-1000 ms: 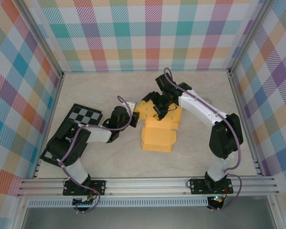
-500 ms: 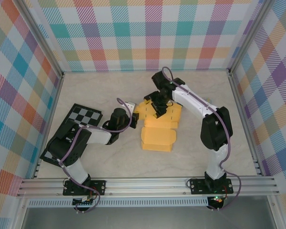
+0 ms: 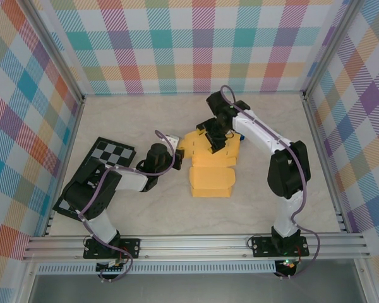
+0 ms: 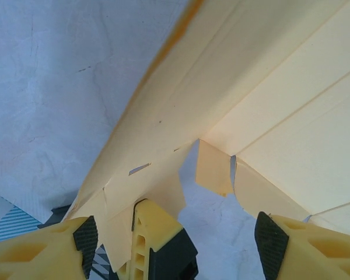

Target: Fold the paper box

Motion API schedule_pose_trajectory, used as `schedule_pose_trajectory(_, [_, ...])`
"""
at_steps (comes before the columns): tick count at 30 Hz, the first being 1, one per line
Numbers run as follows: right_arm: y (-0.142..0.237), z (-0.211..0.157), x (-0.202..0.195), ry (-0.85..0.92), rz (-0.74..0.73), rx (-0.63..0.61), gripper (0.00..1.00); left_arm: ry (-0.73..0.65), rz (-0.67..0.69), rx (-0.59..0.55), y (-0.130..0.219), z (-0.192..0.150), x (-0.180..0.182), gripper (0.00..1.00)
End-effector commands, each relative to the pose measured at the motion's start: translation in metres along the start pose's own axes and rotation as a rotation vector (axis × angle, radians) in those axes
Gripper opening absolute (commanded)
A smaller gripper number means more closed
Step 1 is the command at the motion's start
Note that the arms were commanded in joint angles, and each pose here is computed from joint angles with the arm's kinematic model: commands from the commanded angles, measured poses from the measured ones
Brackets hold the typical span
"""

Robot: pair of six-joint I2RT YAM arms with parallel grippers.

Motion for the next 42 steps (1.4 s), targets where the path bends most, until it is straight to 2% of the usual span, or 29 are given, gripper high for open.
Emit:
schedule_pose_trajectory(1, [0.031,-0.004,0.005,-0.041,0.070,-0.015,0.75,-0.025,-0.013,-0.018,0.000,0.003,-0.007,0.04])
schedule_pose_trajectory(7, [0.016,0.006,0.001,-0.120,0.066,0.000,0.74,-0.024,-0.002,-0.012,0.001,-0.002,-0.004,0.05])
schedule_pose_trajectory(10, [0.004,0.005,0.001,-0.122,0.052,0.027,0.65,-0.016,-0.001,-0.014,0.002,-0.002,-0.004,0.05])
schedule_pose_trajectory(12, [-0.001,0.007,-0.003,-0.117,0.034,0.021,0.54,-0.016,-0.004,-0.014,0.002,-0.001,-0.004,0.06])
schedule_pose_trajectory(14, [-0.005,0.009,-0.005,-0.093,0.033,0.011,0.47,-0.013,-0.006,-0.017,0.002,0.000,-0.005,0.06])
schedule_pose_trajectory(15, [-0.006,0.009,-0.006,-0.079,0.026,0.007,0.40,-0.006,-0.009,-0.017,0.002,0.000,-0.005,0.07])
schedule_pose_trajectory(23, [-0.017,0.007,-0.026,-0.087,0.018,0.005,0.28,0.033,-0.047,-0.025,0.005,0.002,-0.011,0.09])
schedule_pose_trajectory(28, [-0.021,0.010,-0.026,-0.057,0.044,-0.021,0.13,0.064,-0.085,-0.021,0.010,0.003,-0.017,0.22])
schedule_pose_trajectory(30, [-0.016,0.014,-0.026,-0.031,0.054,-0.057,0.09,0.104,-0.090,-0.054,0.017,0.004,-0.015,0.34])
schedule_pose_trajectory(33, [-0.008,0.019,-0.021,0.032,0.091,-0.113,0.04,0.124,-0.172,-0.041,0.027,0.007,-0.026,0.50])
schedule_pose_trajectory(38, [0.001,0.023,-0.012,0.149,0.149,-0.154,0.00,0.099,-0.296,-0.001,0.054,0.021,-0.047,0.58])
schedule_pose_trajectory(42, [0.005,0.026,-0.008,0.207,0.248,-0.147,0.00,0.025,-0.273,0.062,0.074,0.022,-0.042,0.63])
Point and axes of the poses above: each hand's point on the last joint's axis, 136 mm out from that joint toward the fingers, its own y axis back along the fingers, its own x axis along the line the jaws close on, z = x × y, the point moved 3 cm from there along y, back along the fingers, and after that the axes turned 12 degrees about y, right-handed, at the moved point
